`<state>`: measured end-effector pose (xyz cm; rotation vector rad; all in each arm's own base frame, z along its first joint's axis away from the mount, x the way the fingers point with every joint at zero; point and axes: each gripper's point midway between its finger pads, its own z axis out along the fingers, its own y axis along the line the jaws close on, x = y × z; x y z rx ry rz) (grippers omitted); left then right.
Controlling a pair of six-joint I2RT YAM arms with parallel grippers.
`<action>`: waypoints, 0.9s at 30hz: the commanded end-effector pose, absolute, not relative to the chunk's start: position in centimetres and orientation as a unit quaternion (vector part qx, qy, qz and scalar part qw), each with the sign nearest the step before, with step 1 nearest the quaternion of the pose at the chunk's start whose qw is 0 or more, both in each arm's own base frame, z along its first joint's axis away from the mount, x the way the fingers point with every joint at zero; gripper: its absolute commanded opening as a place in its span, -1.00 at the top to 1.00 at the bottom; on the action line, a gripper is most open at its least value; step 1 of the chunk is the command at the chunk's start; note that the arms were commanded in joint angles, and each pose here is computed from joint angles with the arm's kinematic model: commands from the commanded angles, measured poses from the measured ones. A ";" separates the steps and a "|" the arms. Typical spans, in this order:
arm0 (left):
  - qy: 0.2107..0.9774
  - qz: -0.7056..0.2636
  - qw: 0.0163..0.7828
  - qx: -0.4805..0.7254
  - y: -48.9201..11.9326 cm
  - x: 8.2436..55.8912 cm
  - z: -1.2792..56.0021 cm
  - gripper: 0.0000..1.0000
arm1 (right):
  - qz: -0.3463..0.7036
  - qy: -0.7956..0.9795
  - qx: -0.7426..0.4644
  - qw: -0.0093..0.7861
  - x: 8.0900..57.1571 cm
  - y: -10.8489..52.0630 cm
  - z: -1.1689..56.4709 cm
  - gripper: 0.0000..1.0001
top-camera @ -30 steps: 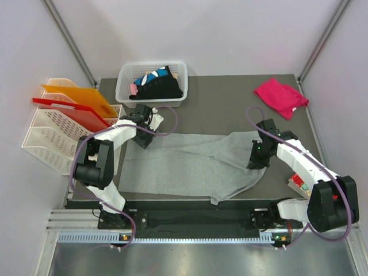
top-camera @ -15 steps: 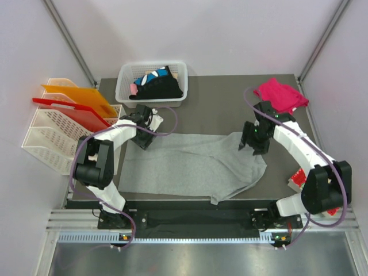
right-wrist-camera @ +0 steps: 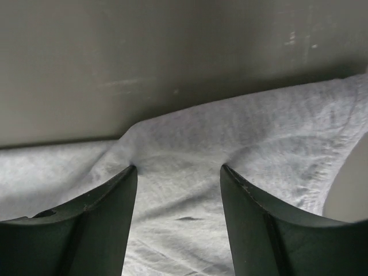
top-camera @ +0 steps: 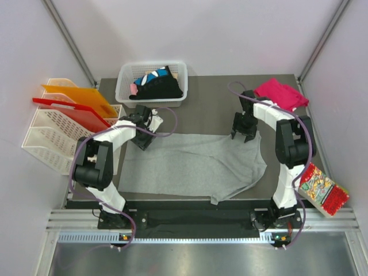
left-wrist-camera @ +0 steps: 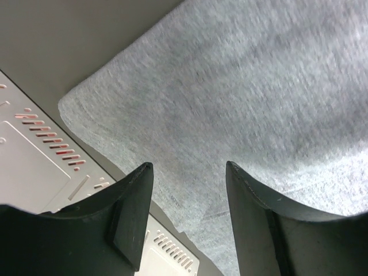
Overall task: Fold and stack the t-shirts
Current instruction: Fold the flattened tshirt in 1/3 of the way
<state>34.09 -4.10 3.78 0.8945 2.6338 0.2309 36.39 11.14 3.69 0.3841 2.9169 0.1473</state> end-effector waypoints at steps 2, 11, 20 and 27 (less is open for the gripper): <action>0.925 0.095 0.189 0.314 -3.0 34.3 4.6 -0.17 | 0.024 0.981 0.160 0.106 37.2 8.0 3.1 -0.18; 0.932 0.093 0.178 0.302 -1.2 34.7 3.8 -0.17 | -0.040 0.973 0.212 0.080 34.6 1.8 2.3 -0.14; 0.937 0.067 0.185 0.288 -2.2 35.4 4.3 -0.16 | 0.002 0.979 0.185 0.081 35.3 4.0 3.7 -0.13; 0.931 0.044 0.220 0.287 -4.6 38.7 7.2 -0.17 | 0.003 0.976 0.169 0.137 36.9 4.3 9.2 -0.18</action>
